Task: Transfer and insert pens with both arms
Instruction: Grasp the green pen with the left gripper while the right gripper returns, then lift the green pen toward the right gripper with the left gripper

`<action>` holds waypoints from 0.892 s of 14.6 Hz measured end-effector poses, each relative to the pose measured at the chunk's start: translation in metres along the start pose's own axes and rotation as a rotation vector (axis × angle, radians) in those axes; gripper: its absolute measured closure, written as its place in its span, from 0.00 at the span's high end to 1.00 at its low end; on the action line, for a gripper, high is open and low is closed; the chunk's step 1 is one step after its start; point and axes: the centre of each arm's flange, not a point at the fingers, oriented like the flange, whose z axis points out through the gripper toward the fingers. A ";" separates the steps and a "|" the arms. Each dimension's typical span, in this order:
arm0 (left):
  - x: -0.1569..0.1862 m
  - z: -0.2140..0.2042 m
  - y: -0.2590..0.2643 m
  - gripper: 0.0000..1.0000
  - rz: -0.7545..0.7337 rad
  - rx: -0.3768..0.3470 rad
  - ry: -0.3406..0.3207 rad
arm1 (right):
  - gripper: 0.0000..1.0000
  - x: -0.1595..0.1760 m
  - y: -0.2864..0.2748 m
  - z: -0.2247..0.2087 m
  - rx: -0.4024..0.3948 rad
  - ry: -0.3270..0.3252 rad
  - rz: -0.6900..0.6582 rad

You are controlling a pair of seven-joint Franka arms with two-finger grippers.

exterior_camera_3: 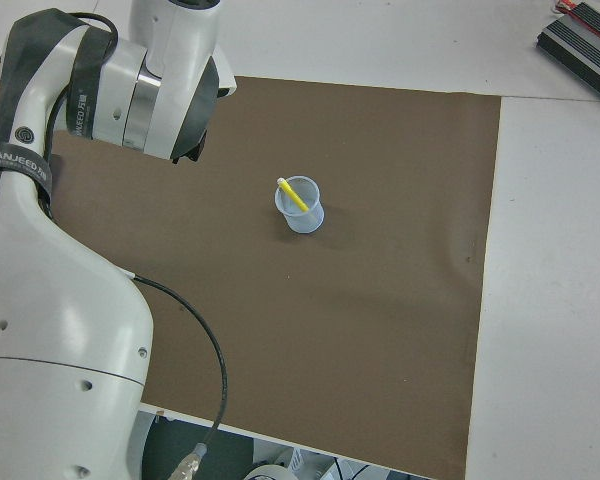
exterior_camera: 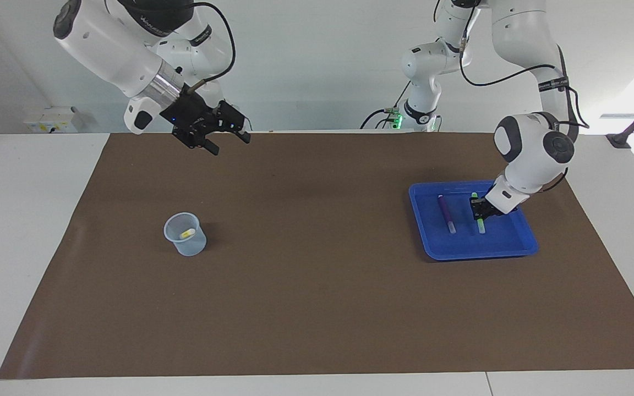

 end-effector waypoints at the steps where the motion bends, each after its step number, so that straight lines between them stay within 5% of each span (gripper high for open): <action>1: 0.002 -0.011 0.001 0.17 -0.022 -0.003 -0.018 | 1.00 -0.002 -0.005 0.005 0.014 0.003 0.039; 3: 0.003 -0.029 0.008 0.17 -0.097 -0.018 -0.059 | 1.00 -0.007 -0.019 0.013 0.035 0.021 0.093; 13: 0.006 -0.114 0.134 0.17 -0.921 -0.357 -0.301 | 1.00 -0.017 -0.040 0.037 0.052 0.070 0.149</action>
